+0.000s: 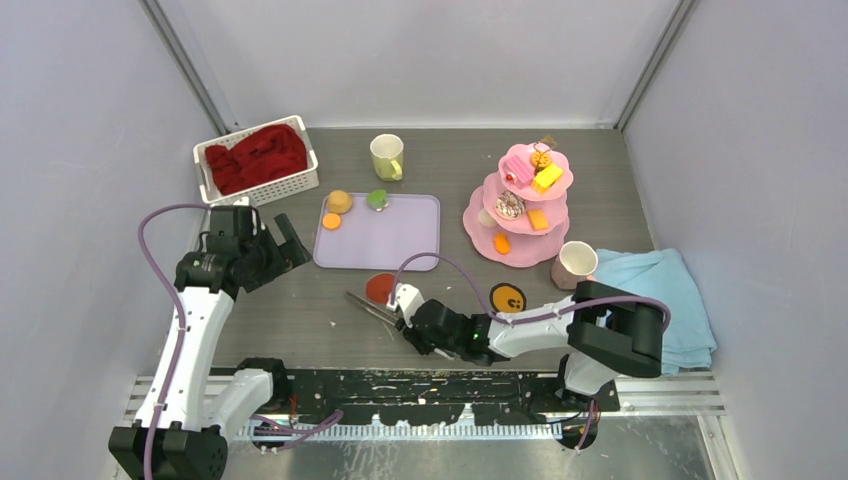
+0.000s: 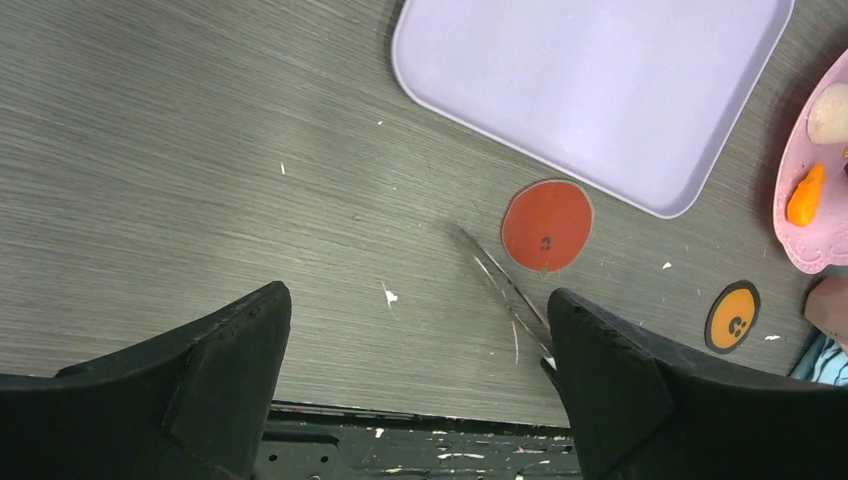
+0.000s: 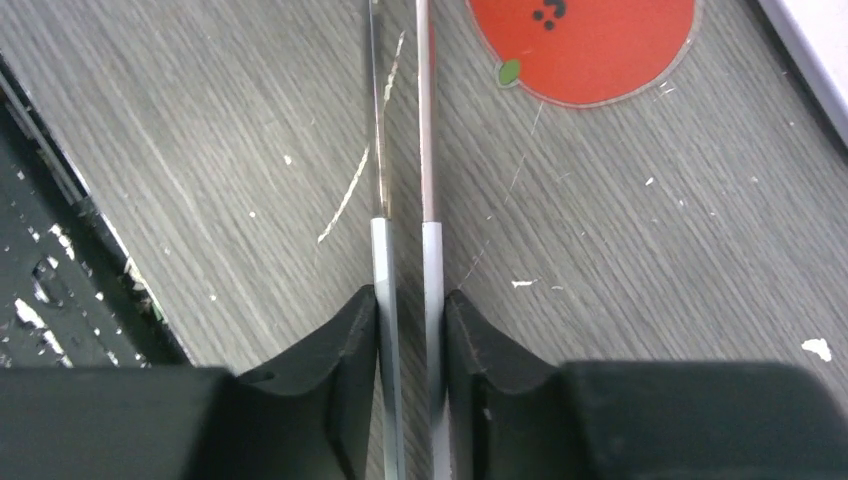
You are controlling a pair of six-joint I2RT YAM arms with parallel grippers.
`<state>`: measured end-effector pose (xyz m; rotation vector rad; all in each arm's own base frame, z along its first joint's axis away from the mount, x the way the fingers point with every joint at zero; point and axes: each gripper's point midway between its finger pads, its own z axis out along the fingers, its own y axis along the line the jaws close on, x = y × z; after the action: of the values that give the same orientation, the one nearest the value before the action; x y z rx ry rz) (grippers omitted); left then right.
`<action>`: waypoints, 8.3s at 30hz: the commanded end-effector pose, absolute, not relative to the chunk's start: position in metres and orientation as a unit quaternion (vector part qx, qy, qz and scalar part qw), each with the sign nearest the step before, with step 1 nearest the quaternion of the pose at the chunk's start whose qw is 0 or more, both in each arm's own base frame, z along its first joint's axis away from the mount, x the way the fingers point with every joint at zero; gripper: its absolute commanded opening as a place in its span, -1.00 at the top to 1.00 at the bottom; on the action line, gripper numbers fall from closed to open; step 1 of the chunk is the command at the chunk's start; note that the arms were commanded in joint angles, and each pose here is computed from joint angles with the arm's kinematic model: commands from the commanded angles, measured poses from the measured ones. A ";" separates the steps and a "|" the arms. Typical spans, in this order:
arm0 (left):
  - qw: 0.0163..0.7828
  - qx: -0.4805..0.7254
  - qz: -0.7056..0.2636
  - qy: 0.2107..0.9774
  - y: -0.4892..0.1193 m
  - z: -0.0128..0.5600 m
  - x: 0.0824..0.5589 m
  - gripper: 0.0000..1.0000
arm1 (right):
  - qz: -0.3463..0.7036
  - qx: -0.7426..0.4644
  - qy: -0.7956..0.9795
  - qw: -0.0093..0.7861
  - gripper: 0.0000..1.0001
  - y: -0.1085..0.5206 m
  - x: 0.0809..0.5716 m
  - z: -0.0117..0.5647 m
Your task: Serve the afternoon tea
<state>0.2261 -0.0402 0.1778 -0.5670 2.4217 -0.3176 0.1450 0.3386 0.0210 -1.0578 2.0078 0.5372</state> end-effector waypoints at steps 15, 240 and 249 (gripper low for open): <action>0.333 -0.213 -0.126 0.910 -0.039 0.189 0.233 -0.97 | 0.209 -0.352 0.793 0.452 0.67 0.332 0.165 0.133; 0.334 -0.048 -0.216 0.916 -0.132 0.208 0.276 -0.97 | -0.082 0.124 0.824 0.547 0.99 -0.022 0.282 0.354; 0.327 -0.041 -0.218 0.919 -0.136 0.207 0.284 -0.97 | -0.073 0.142 0.851 0.500 0.99 -0.039 0.302 0.317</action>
<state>0.2662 -0.1285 0.1810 -0.1619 2.4946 -0.5334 0.2802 -0.0450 0.3048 0.3695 2.1237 -0.2690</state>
